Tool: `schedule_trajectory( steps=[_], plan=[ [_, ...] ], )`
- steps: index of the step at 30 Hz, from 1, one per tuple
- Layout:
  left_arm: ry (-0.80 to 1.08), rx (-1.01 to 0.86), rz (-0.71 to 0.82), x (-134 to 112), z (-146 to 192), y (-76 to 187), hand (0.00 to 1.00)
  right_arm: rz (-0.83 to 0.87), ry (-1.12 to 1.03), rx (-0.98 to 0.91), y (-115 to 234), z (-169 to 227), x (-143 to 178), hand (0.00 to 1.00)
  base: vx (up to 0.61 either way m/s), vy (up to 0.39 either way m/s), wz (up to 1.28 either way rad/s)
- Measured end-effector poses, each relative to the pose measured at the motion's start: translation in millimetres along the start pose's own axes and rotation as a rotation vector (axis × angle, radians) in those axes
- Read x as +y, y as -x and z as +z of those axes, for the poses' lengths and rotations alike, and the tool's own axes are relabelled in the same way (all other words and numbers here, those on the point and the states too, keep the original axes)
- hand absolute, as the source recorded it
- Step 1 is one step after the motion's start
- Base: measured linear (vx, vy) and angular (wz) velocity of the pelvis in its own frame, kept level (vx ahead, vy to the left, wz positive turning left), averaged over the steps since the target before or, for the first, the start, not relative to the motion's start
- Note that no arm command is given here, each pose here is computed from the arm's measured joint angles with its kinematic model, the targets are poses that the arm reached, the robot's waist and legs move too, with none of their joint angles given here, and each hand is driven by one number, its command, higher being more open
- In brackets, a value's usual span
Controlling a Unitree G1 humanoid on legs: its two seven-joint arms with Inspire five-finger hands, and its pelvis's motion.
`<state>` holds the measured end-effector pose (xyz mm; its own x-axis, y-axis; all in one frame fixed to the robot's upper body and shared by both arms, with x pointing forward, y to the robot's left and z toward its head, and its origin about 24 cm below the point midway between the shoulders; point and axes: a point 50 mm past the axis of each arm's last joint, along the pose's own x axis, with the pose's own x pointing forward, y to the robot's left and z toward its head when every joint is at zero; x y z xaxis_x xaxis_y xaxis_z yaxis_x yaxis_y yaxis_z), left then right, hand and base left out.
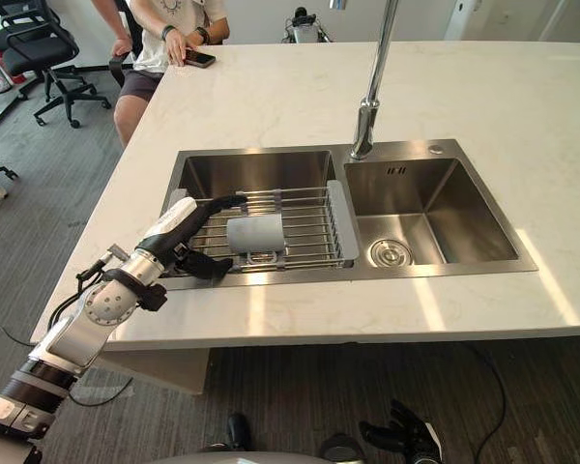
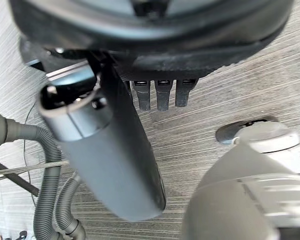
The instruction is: Walk over to the sink, pick up the cup, carry it to the dishwasher, place the cup inside the dishwasher, then close the dishwasher door
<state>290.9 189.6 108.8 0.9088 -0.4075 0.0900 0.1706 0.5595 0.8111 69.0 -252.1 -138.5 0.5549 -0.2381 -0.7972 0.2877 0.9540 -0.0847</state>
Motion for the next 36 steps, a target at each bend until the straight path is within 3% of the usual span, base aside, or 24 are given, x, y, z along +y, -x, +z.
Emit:
schedule_trajectory(
  steps=[8,18,32,33,36],
  plan=[
    [0.025,-0.029,-0.007,-17,14,-21,0.90,0.014,-0.020,-0.008,-3,2,11,0.90,0.00,0.000,0.00],
    [-0.028,-0.002,-0.005,-18,12,-33,0.90,0.020,-0.025,-0.008,-3,3,14,0.90,0.00,0.000,0.00],
    [-0.210,0.145,-0.054,6,-14,-55,0.90,0.044,-0.012,-0.013,-5,6,18,0.90,0.00,0.000,-0.01],
    [-0.213,0.141,-0.055,7,-13,-56,0.30,0.046,-0.011,-0.013,-5,6,19,0.90,0.00,0.000,0.00],
    [-0.271,0.138,-0.080,15,-11,-61,0.30,0.060,-0.002,-0.015,-6,7,22,0.90,0.00,0.000,-0.03]
  ],
)
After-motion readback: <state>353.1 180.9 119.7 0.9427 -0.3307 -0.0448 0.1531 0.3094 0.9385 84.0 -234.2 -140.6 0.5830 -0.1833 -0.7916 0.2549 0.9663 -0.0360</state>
